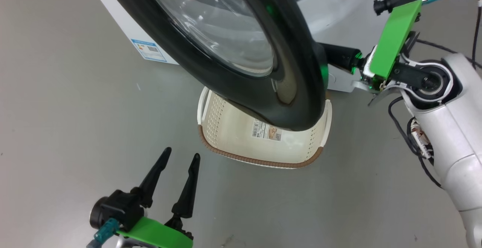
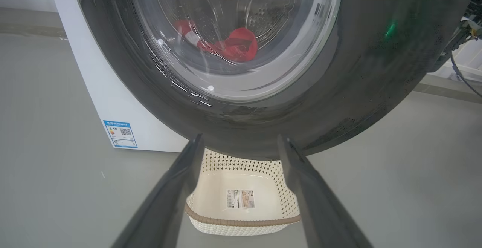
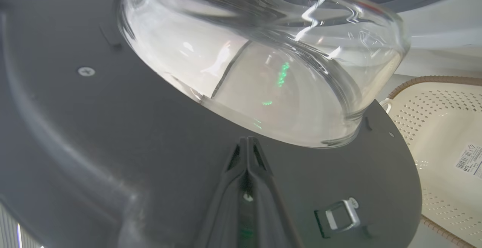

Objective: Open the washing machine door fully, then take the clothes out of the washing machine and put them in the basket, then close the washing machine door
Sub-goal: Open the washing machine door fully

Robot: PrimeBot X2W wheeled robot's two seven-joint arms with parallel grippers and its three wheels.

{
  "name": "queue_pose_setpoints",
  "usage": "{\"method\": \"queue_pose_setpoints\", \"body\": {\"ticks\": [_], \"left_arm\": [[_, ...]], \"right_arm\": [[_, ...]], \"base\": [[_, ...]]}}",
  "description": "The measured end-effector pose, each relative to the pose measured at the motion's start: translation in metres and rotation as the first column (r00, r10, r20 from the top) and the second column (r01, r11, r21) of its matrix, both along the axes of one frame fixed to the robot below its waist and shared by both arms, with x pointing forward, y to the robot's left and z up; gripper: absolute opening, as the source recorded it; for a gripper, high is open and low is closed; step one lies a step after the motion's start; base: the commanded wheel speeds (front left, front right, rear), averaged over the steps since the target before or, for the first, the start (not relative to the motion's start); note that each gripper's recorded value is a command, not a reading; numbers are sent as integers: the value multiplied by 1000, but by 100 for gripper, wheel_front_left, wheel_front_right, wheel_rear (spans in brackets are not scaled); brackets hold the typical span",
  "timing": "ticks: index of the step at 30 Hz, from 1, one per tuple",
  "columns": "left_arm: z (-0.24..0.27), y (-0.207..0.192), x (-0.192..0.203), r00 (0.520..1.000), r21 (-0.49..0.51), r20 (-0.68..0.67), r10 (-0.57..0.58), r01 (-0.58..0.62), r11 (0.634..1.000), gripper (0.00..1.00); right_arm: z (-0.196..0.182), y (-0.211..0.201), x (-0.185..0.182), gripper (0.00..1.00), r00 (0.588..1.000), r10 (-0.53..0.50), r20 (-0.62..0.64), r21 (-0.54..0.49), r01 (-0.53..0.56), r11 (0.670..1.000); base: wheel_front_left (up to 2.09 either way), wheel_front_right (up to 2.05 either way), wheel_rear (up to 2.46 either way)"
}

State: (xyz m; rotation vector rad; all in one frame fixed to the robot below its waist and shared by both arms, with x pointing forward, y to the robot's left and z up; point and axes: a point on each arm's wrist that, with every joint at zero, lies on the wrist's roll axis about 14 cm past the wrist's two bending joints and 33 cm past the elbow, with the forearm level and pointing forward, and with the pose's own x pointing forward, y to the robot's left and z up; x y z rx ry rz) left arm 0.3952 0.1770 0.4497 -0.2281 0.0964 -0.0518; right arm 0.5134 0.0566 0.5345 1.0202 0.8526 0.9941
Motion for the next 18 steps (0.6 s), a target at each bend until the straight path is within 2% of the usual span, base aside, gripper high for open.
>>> {"method": "queue_pose_setpoints", "body": {"ticks": [9,18], "left_arm": [[2,-3,0,1000,2,6,-9,9,1000,100],[5,-6,1,1000,1,17,-18,18,1000,100]], "right_arm": [[2,0,-6,0,1000,-16,11,11,16,1000],[0,-19,5,0,992,-128,22,6,127,992]], "base": [[0,0,0],[0,0,0]]}}
